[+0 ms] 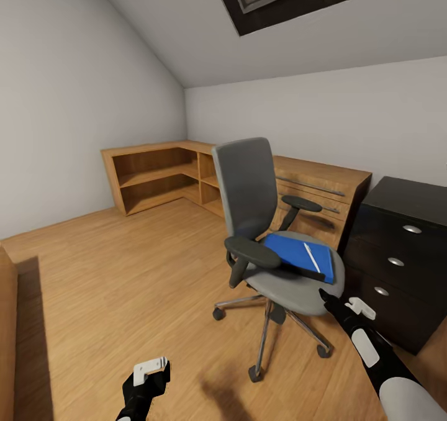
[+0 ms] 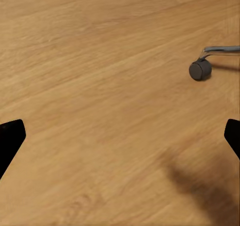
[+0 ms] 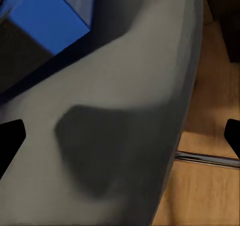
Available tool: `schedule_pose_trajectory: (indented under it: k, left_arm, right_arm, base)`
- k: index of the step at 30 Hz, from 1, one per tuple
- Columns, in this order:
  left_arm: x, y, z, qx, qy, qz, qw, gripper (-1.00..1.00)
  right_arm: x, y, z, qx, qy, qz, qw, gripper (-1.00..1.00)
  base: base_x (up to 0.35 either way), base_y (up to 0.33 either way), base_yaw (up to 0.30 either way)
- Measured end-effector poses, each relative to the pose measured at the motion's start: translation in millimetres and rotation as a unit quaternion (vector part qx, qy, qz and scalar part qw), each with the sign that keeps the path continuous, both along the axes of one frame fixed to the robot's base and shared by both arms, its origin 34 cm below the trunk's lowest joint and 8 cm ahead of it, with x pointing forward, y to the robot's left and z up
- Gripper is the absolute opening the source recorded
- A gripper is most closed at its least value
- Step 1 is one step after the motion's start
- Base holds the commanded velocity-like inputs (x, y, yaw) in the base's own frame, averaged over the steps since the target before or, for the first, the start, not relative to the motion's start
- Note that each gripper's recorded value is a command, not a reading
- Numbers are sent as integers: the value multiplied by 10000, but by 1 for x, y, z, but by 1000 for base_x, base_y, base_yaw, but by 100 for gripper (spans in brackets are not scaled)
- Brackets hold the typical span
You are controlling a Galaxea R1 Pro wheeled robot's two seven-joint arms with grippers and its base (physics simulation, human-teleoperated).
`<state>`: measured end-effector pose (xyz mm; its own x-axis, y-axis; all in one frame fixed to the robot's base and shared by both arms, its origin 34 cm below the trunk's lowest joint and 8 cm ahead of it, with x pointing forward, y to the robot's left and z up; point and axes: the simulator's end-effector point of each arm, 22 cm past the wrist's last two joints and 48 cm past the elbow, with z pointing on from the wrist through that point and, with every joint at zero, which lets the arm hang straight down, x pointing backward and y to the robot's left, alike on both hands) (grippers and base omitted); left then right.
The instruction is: In the bedroom, organize the workspace by keeping the computer under the desk, ensuring the monitor is on the desk, placing the keyboard on the desk next to the monitor, placing the mouse on the desk next to the keyboard, moving the folder from the swivel chair onto the desk next to the mouse, stacking the notebook on top of the folder with the pen on top of the notebook, and positioning the swivel chair next to the desk.
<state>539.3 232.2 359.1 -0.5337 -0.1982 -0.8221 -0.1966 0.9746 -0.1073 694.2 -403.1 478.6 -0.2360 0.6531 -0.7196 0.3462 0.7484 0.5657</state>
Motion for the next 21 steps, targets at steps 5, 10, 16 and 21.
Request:
schedule_pose_trajectory:
  k: [5, 10, 16, 21]
  left_arm:
    - [0, 0, 0, 2, -1, 1, 10000, 100]
    - [0, 0, 0, 3, -3, -3, 10000, 100]
    - [0, 0, 0, 4, -1, -4, 10000, 100]
    - [0, 0, 0, 3, -1, -3, 10000, 100]
  right_arm:
    - [1, 2, 0, 11, -10, 10, 10000, 100]
    - [2, 4, 2, 18, -31, 27, 10000, 100]
    - [2, 5, 2, 9, -35, 37, 10000, 100]
    - [2, 1, 3, -22, -30, -1, 10000, 100]
  base:
    - [0, 60, 0]
    - [133, 5, 0]
    - [37, 0, 0]
    - [2, 124, 0]
